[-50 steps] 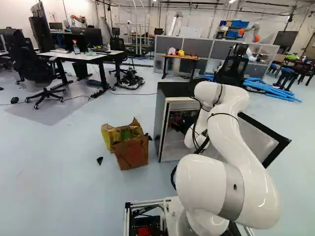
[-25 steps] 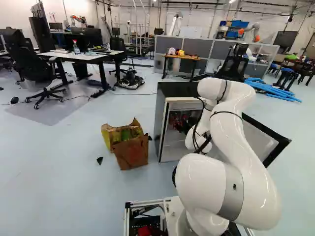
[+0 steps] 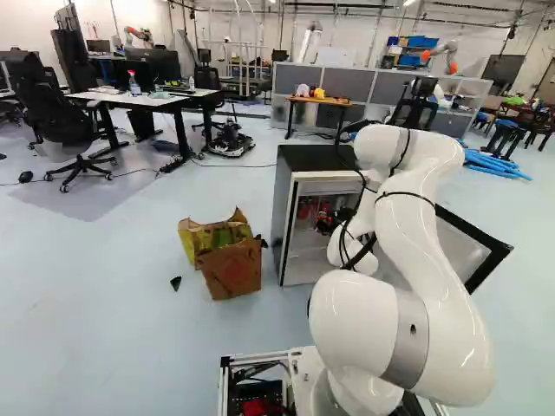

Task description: Grab a drink from the fridge

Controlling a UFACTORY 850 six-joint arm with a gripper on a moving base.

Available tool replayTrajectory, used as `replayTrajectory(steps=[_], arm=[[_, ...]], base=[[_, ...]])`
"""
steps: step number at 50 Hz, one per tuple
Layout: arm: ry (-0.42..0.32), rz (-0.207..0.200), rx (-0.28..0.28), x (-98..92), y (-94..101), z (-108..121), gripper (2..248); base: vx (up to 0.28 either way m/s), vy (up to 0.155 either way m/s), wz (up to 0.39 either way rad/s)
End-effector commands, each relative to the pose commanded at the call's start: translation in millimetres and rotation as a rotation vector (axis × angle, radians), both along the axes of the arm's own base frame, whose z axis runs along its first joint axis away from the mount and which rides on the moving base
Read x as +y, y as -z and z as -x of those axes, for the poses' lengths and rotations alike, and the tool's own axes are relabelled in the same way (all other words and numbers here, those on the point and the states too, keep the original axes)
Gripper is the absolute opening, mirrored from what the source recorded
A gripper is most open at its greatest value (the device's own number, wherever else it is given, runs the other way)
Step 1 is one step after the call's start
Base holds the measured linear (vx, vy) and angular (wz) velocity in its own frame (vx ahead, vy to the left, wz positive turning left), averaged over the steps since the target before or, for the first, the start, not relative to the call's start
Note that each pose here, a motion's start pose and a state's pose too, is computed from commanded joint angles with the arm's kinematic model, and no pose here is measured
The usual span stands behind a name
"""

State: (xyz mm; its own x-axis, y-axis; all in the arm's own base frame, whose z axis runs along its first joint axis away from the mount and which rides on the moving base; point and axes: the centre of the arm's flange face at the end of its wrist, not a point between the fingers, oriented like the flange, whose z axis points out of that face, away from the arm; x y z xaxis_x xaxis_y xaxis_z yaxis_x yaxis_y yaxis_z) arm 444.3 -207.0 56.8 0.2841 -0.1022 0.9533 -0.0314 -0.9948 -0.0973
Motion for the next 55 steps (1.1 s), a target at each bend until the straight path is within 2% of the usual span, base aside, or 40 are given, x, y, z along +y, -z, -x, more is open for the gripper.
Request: replayTrajectory(steps=[13, 25, 42, 55], arm=[[0.089, 0.003, 0.012, 2.5, -26.0, 25.7, 91], [0.141, 0.006, 0.031, 7.4, -46.6, 45.9, 91], [0.155, 0.01, 0.033, 17.1, -72.3, 61.5, 91], [0.154, 0.018, 0.016, 19.2, -88.6, 63.9, 91]], base=[[0.0, 0.0, 0.0], [0.0, 0.0, 0.0], [0.0, 0.0, 0.0], [0.0, 0.0, 0.0]])
